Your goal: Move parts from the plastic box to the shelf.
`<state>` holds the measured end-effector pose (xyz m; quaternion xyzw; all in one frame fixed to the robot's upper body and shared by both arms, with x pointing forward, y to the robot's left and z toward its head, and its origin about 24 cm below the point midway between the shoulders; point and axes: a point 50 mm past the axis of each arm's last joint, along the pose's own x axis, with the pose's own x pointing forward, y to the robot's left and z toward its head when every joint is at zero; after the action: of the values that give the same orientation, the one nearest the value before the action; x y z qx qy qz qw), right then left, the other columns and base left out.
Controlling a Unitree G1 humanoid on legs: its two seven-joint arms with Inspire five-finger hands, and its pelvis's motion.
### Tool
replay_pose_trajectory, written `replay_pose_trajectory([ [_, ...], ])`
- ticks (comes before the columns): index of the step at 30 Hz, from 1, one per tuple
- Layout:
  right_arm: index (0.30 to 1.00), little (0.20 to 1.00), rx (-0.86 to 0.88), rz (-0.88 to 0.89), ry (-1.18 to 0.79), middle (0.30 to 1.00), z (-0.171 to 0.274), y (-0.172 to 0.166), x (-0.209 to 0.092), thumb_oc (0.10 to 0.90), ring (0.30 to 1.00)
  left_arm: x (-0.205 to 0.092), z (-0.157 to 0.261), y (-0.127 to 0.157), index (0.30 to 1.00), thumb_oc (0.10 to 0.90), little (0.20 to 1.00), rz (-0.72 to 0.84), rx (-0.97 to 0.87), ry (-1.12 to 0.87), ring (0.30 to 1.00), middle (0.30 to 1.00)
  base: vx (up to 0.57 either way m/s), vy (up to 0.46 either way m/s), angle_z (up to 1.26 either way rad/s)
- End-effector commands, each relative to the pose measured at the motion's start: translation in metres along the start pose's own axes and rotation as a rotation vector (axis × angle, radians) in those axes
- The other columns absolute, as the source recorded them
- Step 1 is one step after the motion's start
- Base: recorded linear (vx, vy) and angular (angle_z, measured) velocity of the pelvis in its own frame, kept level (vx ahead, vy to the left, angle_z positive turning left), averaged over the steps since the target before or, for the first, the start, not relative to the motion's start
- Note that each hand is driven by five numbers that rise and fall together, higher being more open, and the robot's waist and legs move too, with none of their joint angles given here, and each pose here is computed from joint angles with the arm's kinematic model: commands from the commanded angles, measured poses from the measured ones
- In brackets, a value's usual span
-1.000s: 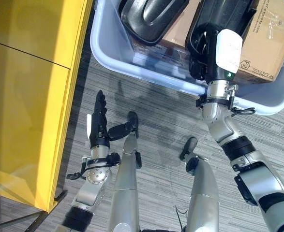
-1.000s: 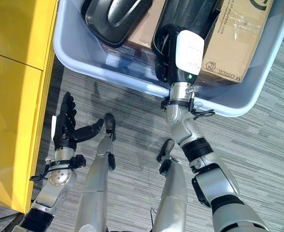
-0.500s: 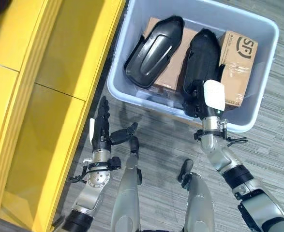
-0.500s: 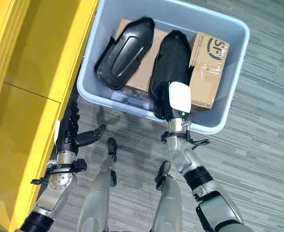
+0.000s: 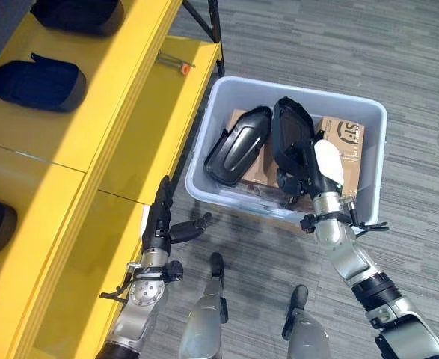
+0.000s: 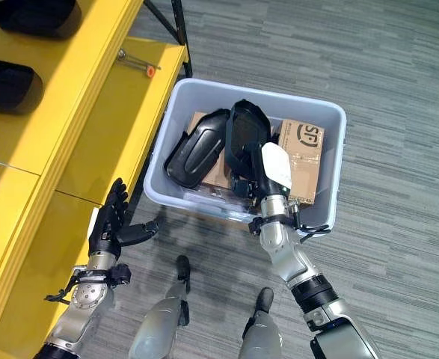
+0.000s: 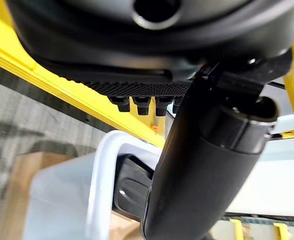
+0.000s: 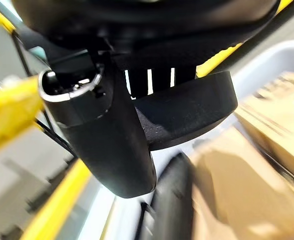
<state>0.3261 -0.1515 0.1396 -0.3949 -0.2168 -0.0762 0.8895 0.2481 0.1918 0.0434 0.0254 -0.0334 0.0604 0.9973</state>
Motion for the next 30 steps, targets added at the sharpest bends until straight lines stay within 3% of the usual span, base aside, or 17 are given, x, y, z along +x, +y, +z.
replay_pose_trajectory([
  [1,0.3,0.3,0.095,-0.148,-0.23,0.3,0.041,-0.026,0.016,0.4,0.3,-0.001,0.018,0.002,1.0,0.9,1.0,-0.052,0.015,-0.111,1.0,1.0,0.07,0.008,-0.15],
  [7,0.3,0.3,0.119,-0.164,-0.331,0.3,0.051,-0.05,0.0,0.4,0.3,-0.015,0.001,0.01,1.0,0.9,1.0,-0.036,0.002,-0.028,1.0,1.0,0.08,-0.015,-0.35],
  [15,0.3,0.3,0.068,-0.16,-0.293,0.3,0.032,-0.068,-0.018,0.4,0.3,-0.027,-0.007,0.019,1.0,0.9,1.0,-0.004,0.006,0.016,1.0,1.0,0.02,-0.066,-0.2],
  [30,0.3,0.3,0.09,-0.172,-0.351,0.3,0.037,-0.08,-0.016,0.4,0.3,-0.051,-0.026,0.032,1.0,0.9,1.0,0.12,-0.081,0.119,1.0,1.0,-0.14,-0.185,0.14],
])
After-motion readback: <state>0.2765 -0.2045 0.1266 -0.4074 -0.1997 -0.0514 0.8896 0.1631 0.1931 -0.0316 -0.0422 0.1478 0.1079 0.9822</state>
